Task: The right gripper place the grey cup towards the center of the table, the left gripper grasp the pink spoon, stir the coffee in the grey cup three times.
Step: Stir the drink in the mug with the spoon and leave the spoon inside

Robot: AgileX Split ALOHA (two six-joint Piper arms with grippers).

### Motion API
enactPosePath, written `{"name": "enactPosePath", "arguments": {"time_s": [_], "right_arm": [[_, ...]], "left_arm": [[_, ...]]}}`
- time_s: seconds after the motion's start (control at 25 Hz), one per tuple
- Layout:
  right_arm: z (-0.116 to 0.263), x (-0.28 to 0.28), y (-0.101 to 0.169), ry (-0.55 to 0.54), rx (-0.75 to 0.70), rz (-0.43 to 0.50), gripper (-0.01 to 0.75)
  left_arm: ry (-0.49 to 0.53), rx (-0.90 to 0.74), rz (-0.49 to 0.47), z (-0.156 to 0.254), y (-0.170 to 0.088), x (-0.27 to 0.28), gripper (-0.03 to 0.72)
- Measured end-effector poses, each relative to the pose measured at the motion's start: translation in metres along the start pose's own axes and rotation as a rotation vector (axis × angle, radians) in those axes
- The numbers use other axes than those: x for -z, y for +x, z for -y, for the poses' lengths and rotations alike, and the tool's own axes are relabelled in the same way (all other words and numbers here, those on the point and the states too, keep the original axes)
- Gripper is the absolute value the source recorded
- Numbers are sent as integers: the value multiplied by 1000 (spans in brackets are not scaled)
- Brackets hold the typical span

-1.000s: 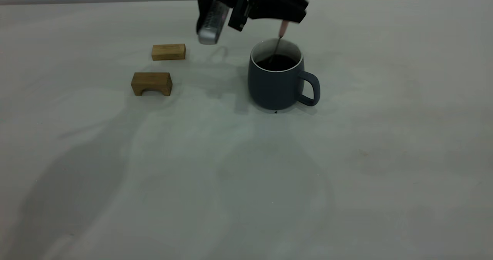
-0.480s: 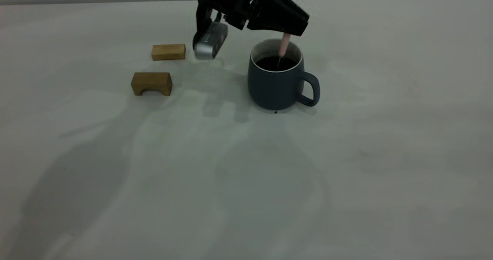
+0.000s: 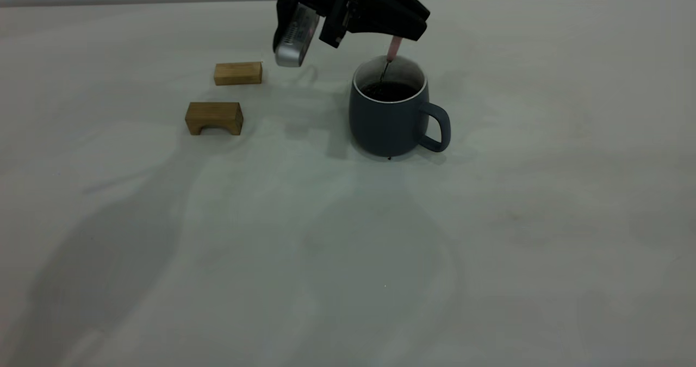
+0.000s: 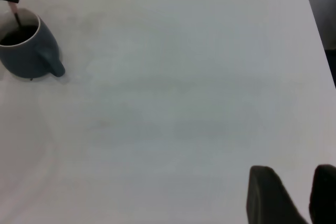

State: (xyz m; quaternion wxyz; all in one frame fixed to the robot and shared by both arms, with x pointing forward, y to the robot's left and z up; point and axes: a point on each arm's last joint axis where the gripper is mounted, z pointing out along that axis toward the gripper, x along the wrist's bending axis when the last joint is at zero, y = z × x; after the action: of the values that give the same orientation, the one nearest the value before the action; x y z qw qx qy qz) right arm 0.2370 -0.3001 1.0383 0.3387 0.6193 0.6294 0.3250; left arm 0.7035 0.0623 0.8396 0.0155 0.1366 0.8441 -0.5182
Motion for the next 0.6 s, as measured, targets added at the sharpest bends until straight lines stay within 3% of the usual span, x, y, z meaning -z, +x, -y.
{"name": "enactPosePath", "arguments": {"time_s": [0.16, 0.32, 0.6], "right_arm": [[0, 0, 0, 0, 0, 0, 238], [0, 0, 0, 0, 0, 0, 238], [0, 0, 0, 0, 0, 0, 238]], "left_arm": [[73, -2, 7, 5, 2, -13, 158], [117, 121, -64, 5, 10, -19, 158], [40, 243, -128, -1, 14, -14, 158]]}}
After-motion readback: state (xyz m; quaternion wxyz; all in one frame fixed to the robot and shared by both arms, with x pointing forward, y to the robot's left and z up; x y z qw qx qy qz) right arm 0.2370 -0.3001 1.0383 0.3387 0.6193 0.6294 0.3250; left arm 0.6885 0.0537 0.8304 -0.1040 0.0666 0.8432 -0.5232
